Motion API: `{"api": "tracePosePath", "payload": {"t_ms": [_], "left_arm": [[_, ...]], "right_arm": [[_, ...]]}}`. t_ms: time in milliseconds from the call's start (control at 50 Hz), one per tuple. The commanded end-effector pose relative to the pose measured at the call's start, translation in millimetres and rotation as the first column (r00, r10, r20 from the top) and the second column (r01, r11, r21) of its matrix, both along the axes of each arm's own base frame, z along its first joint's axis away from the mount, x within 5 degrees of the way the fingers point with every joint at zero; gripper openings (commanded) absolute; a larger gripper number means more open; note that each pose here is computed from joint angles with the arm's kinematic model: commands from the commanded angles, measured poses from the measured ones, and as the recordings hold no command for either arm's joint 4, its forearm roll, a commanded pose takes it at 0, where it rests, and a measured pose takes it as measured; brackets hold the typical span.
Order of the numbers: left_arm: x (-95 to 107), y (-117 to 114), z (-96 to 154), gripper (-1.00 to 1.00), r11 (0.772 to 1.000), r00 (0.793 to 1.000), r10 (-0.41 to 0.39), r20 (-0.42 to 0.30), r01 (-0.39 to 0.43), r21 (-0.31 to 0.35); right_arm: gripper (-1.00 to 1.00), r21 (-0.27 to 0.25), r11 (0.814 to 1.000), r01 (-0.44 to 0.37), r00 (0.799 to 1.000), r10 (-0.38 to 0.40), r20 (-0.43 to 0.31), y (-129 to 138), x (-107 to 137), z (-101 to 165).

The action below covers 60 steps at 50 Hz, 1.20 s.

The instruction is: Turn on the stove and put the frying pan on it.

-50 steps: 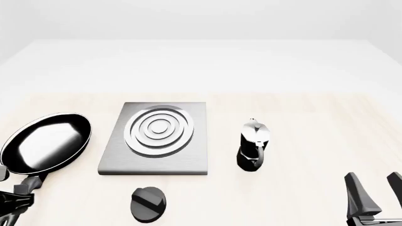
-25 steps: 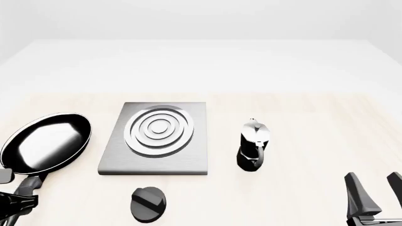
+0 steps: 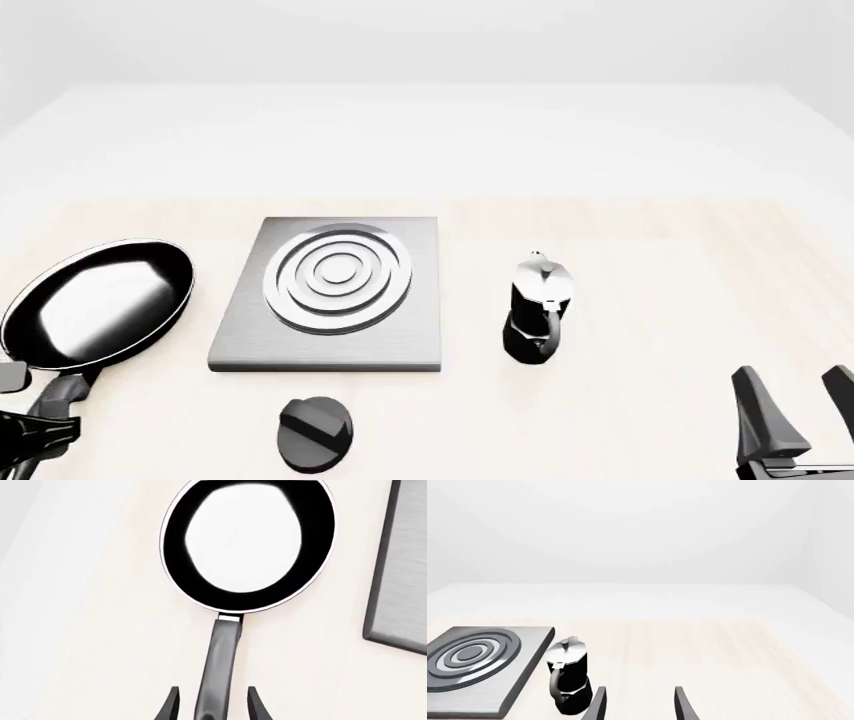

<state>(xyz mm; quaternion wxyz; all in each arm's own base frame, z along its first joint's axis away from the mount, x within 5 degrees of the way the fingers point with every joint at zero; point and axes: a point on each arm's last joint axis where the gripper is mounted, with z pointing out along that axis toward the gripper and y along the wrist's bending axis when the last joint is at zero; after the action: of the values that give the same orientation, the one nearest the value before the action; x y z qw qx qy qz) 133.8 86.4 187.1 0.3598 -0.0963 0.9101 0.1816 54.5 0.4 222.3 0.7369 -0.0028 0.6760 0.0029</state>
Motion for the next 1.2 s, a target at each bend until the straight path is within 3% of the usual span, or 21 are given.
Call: {"api": "tracePosePath", "payload": {"t_ms": [20, 1200], "left_arm": [[1.9, 4.3, -5.6, 1.0, 1.0, 1.0, 0.01, -0.013, -0.01, -0.001], [12.5, 18.3, -38.5, 1.0, 1.0, 0.997, 0.017, -0.078, -0.018, -0.015]], "right_arm": [[1.0, 0.0, 1.0, 0.0, 1.0, 0.0, 0.0, 0.0, 0.0, 0.0], [1.0, 0.0, 1.0, 0.0, 1.0, 0.0, 0.0, 0.0, 0.0, 0.0]]}}
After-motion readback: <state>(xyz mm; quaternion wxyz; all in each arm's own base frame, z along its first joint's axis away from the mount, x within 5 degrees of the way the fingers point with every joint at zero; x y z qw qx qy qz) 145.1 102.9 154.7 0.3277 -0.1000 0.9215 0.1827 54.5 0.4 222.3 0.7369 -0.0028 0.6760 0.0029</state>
